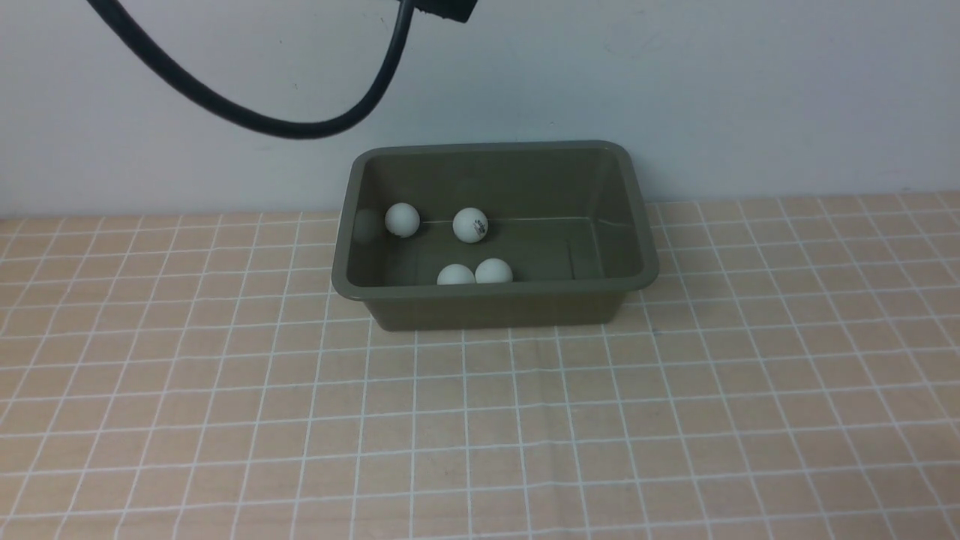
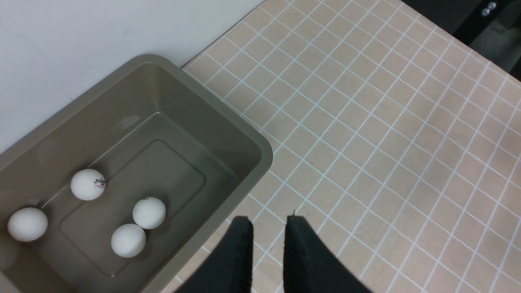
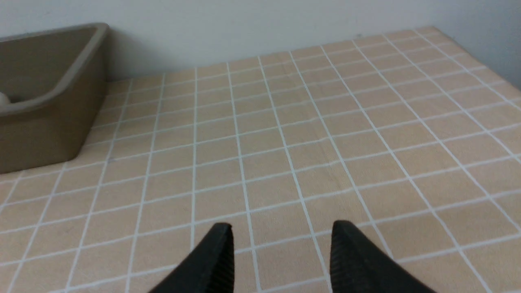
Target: Put the table tennis balls into the box on the light coffee tablecloth.
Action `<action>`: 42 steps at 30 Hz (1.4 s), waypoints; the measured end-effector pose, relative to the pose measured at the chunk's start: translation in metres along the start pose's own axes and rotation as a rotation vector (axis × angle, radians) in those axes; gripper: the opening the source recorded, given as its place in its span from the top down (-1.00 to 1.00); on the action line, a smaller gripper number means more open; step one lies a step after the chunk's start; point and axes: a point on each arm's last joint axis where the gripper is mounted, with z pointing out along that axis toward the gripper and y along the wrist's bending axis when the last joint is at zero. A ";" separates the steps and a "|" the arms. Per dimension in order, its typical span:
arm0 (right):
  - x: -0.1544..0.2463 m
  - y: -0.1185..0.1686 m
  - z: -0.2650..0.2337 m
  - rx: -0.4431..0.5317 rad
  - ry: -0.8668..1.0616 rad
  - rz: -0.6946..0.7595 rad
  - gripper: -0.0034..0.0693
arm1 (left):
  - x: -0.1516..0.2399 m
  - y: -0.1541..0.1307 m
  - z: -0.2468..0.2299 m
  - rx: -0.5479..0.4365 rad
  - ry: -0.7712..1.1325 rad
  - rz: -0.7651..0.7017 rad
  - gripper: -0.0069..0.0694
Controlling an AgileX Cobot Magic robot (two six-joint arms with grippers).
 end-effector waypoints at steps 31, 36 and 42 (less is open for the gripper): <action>0.000 -0.001 0.000 0.019 -0.011 0.009 0.07 | -0.002 -0.006 0.000 0.065 -0.027 -0.019 0.65; 0.000 -0.001 0.000 0.018 -0.011 0.010 0.07 | 0.004 -0.007 -0.013 -0.013 -0.005 0.019 0.65; 0.000 -0.001 0.000 0.018 -0.011 0.010 0.07 | 0.030 -0.021 -0.061 -0.184 -0.044 0.067 0.65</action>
